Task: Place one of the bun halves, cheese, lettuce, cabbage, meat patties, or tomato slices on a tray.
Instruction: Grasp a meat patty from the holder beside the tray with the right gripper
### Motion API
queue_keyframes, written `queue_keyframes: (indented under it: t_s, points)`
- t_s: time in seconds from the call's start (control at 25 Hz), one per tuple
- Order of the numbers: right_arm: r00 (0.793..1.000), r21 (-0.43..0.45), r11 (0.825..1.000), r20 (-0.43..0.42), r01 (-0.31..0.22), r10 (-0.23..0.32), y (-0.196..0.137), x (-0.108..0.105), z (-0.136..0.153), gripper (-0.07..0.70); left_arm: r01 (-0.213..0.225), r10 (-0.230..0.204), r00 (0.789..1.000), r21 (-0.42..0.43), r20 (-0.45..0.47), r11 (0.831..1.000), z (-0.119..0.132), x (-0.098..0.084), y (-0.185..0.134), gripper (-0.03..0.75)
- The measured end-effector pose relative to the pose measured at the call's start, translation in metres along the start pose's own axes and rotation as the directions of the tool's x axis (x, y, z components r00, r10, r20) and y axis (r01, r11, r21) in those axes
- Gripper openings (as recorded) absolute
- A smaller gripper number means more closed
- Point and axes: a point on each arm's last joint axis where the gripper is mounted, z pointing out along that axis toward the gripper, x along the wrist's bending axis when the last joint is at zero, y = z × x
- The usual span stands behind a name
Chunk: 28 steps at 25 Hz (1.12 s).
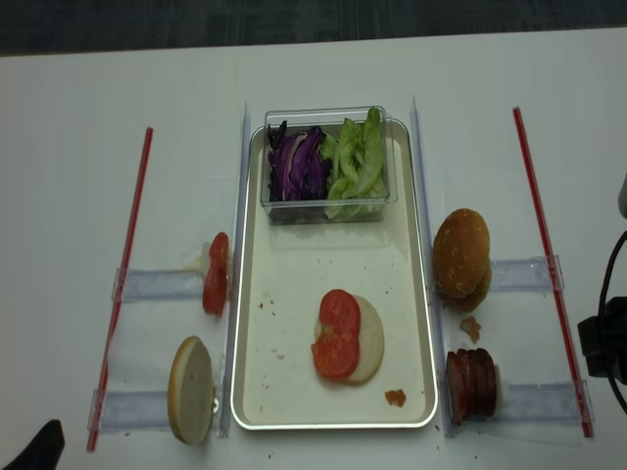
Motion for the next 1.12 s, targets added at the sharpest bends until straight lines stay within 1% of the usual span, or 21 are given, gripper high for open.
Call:
queue_keyframes:
  t_s: [0.08,0.2,0.4,0.48,0.64,1.12]
  points:
    - [1.0,0.01,1.0,-0.015,-0.007,0.007,0.002,0.001,0.001,0.413,0.0,0.0,1.0,0.0,0.0,1.0,0.0,0.0,0.0,0.468]
    - [0.997,0.022,0.999,-0.066,-0.026,0.028,0.005,0.005,0.004,0.411,0.0,0.0,1.0,0.0,0.0,1.0,0.0,0.0,0.0,0.468]
    - [0.992,0.06,0.998,-0.122,-0.026,0.033,0.009,0.008,0.009,0.41,0.0,0.0,1.0,0.0,0.0,1.0,0.0,0.0,0.0,0.468]
    - [0.991,0.068,0.998,-0.134,-0.013,0.022,0.01,0.011,0.011,0.41,0.0,0.0,1.0,0.0,0.0,1.0,0.0,0.0,0.0,0.468]
    - [0.988,0.08,0.996,-0.153,0.036,-0.023,0.009,0.02,0.012,0.408,0.0,0.0,1.0,0.0,0.0,1.0,0.0,0.0,0.0,0.468]
    - [0.984,0.081,0.994,-0.168,0.072,-0.058,0.006,0.045,0.016,0.4,0.004,-0.004,1.0,0.0,-0.002,1.0,0.0,0.0,0.0,0.468]
